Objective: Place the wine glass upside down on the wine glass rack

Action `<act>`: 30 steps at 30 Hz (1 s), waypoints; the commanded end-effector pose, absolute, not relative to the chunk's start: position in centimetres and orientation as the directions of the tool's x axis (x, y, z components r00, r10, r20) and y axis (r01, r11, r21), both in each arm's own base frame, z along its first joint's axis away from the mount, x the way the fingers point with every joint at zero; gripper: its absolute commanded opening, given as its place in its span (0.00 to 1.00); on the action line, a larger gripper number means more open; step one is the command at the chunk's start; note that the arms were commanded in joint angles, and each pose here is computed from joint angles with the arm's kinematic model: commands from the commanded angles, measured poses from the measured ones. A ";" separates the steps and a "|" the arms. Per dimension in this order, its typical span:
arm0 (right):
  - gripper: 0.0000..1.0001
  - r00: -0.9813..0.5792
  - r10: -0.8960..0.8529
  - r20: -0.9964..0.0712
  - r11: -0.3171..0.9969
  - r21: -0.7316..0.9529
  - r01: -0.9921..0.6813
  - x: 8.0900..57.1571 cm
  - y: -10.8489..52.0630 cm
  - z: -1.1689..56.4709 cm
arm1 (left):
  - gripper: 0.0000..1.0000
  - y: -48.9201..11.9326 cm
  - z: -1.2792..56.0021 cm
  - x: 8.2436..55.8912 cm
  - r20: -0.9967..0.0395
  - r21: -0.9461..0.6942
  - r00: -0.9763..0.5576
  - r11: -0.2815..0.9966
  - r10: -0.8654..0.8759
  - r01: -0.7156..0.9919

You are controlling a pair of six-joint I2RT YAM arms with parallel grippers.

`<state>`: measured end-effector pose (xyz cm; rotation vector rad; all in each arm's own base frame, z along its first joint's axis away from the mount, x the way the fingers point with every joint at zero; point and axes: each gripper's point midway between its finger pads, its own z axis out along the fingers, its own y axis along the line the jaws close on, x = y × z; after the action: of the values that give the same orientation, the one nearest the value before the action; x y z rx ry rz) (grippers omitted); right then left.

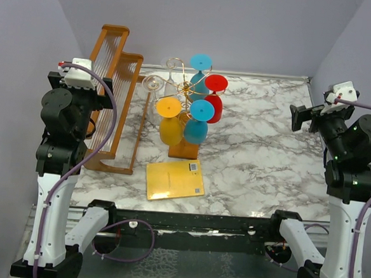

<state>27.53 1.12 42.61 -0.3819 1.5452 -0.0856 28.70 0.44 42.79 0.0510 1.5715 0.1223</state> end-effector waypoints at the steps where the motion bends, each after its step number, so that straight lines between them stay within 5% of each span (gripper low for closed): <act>1: 1.00 0.030 -0.277 -0.960 0.937 -0.277 -0.213 26.5 1.6 42.7 | 0.99 0.1 43.4 28.4 -0.996 0.092 0.001 0.995 0.093 -0.023; 30: 1.00 -0.019 -0.236 -0.972 0.960 -0.230 -0.162 27.1 0.5 41.0 | 0.99 -2.0 42.8 28.5 -0.995 0.094 -0.016 0.991 0.096 0.100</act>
<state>27.42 0.63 41.84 -0.3284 1.5839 -0.0660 29.16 -0.98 41.42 0.1124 1.6388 0.0517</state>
